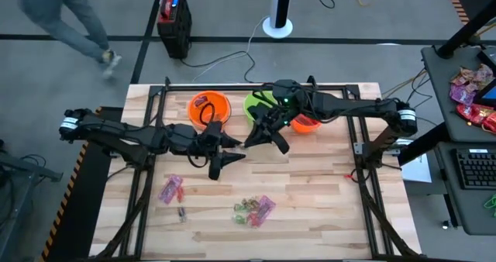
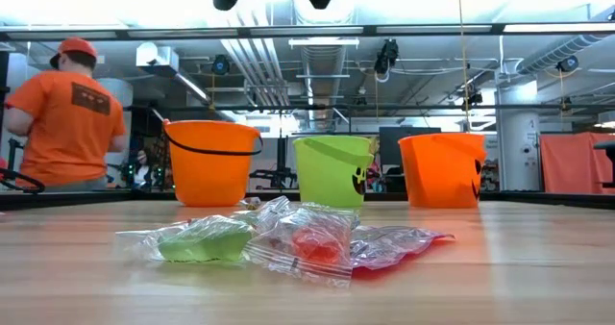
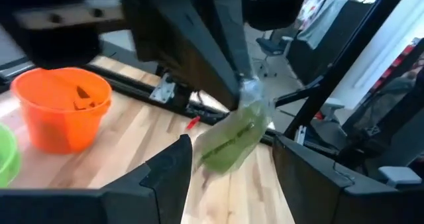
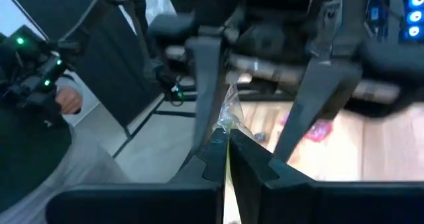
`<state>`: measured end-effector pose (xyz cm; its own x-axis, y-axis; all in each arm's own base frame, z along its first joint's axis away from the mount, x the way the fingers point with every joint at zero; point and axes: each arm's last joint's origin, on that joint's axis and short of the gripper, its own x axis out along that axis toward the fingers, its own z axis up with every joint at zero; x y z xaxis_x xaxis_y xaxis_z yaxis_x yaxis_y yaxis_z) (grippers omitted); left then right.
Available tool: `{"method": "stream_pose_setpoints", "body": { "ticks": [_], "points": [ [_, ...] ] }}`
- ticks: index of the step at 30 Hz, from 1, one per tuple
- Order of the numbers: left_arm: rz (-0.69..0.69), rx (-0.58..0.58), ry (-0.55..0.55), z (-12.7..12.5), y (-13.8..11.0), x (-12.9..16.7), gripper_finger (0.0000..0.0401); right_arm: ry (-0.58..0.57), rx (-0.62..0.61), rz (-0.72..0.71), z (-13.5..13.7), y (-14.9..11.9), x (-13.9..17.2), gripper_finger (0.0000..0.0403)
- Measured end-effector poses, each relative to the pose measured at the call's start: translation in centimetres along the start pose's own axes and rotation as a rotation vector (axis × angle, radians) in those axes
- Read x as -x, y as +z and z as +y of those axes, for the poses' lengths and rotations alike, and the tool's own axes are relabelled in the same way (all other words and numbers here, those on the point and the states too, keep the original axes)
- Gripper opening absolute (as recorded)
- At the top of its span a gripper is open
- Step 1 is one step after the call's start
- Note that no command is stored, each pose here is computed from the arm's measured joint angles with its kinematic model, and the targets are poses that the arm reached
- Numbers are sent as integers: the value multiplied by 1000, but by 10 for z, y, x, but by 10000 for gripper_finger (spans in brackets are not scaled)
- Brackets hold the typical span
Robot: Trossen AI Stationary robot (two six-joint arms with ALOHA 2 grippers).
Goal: Sort candy by brand, put in halloween buckets
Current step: Put the green gummy into the left orange bucket
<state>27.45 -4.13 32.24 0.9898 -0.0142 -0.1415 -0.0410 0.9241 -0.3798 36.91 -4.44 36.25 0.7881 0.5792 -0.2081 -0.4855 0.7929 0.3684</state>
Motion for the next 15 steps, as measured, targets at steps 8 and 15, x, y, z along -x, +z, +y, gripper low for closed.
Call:
{"method": "stream_pose_setpoints", "body": {
  "ticks": [8,15],
  "points": [
    [-21,7,15,1,0,-3,75,-7,32,-9,-3,5,1,11],
    [-41,28,106,12,4,-3,14,-69,-36,3,-19,4,18,57]
  ]
}}
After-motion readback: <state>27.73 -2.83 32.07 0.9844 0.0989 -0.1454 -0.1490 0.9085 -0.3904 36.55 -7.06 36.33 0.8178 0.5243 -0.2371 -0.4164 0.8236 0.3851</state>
